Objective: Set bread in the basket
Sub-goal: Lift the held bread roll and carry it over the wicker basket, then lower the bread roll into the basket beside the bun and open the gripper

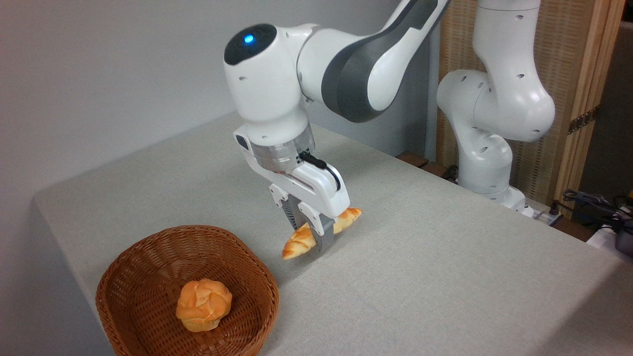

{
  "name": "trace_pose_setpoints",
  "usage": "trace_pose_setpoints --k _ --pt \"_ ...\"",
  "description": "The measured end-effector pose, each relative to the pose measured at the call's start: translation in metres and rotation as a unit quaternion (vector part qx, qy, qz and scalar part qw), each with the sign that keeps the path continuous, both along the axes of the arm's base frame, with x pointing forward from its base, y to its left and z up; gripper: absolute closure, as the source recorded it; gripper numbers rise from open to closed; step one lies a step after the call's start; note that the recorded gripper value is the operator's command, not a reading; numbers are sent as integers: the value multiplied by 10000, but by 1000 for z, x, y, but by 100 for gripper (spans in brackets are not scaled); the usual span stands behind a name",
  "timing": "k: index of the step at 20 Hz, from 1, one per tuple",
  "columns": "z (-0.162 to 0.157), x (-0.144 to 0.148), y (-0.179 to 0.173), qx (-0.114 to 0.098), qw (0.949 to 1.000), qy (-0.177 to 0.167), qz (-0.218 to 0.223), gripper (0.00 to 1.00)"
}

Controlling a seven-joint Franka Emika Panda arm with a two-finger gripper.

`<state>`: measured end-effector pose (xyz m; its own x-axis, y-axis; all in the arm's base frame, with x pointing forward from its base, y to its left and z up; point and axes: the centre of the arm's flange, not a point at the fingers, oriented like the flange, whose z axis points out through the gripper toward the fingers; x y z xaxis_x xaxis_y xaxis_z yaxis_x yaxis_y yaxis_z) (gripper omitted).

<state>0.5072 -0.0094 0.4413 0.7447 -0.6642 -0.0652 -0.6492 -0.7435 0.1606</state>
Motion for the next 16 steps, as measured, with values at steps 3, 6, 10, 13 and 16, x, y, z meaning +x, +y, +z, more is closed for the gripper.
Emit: trace_pose_setpoints --k 3,6,10,13,16 --pt "28 12 -10 -5 9995 -301 -89 64" --pt "56 24 -24 -43 9973 -716 -183 64" --pt "74 39 -39 -122 9901 -1380 -233 63" --pt "75 57 -54 -164 9791 -2007 -279 44" --pt "69 72 -59 -241 9702 -2400 -221 13"
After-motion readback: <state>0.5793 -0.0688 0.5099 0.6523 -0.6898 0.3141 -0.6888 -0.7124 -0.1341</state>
